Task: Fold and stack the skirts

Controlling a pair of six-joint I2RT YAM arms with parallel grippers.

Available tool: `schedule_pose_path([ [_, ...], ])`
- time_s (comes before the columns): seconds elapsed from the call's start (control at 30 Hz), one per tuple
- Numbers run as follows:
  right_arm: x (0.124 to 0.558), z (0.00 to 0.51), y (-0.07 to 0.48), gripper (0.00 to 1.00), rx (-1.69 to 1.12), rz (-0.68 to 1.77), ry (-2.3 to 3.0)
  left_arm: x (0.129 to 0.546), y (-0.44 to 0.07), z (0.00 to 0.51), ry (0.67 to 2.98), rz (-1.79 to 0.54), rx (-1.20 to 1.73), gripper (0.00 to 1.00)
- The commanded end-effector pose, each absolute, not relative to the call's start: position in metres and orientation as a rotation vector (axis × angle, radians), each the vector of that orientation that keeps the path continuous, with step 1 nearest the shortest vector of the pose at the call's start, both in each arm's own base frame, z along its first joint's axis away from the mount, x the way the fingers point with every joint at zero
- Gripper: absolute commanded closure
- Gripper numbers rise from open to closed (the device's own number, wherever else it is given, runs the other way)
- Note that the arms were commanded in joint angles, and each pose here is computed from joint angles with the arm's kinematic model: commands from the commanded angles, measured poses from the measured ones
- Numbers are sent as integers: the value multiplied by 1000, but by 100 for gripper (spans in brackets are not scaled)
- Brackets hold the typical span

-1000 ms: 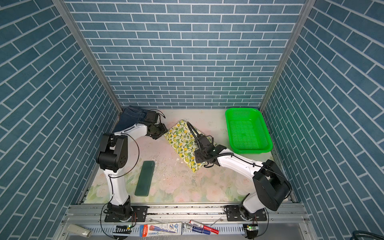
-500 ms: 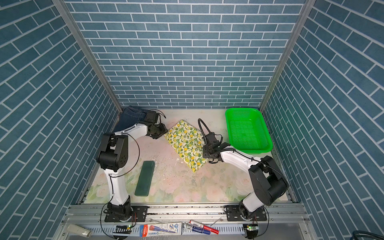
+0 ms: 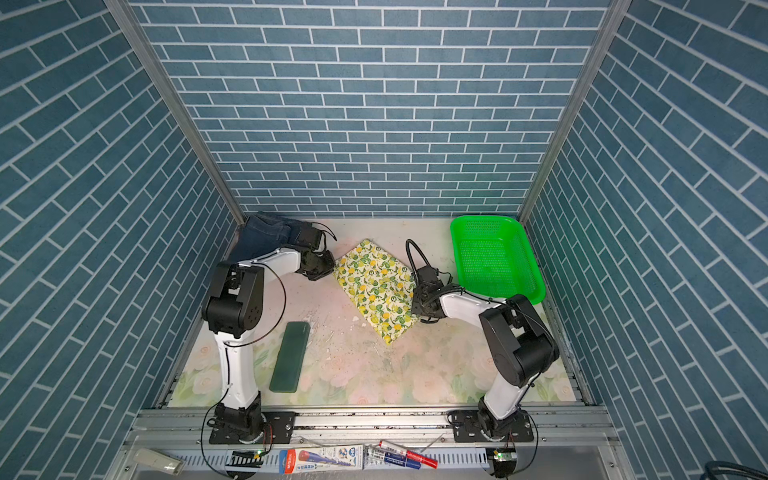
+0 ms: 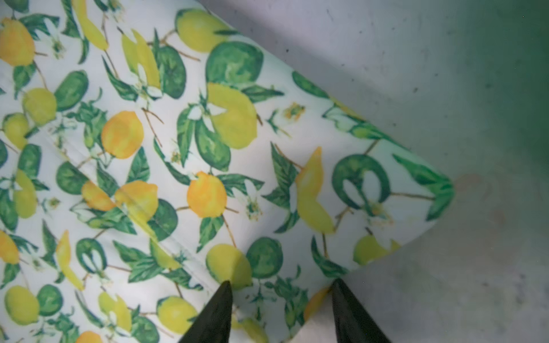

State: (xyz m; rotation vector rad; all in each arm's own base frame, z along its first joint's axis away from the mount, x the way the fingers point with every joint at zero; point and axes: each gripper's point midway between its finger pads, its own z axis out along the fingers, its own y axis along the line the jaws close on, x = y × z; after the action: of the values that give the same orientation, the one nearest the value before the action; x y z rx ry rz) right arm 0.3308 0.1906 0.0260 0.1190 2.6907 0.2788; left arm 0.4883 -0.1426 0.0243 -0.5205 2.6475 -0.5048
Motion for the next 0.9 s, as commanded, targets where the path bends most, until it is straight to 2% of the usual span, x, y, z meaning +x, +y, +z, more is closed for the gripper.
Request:
schedule_pose_path([
  [0.0,340,17,195,46,165,298,2708,472,-138,22,2675,-457,-504,100],
  [0.27,384,12,202,47,7,269,2692,428,-128,21,2669,-467,-579,100],
  [0.6,479,43,232,46,-177,314,2560,358,-152,12,2667,-552,-618,100],
  [0.63,487,49,236,46,-182,323,2543,351,-158,11,2677,-557,-600,93],
  [0.77,507,72,238,44,-207,317,2493,332,-164,10,2699,-561,-574,54],
  [0.87,505,90,227,40,-211,293,2461,326,-155,22,2696,-509,-531,41],
])
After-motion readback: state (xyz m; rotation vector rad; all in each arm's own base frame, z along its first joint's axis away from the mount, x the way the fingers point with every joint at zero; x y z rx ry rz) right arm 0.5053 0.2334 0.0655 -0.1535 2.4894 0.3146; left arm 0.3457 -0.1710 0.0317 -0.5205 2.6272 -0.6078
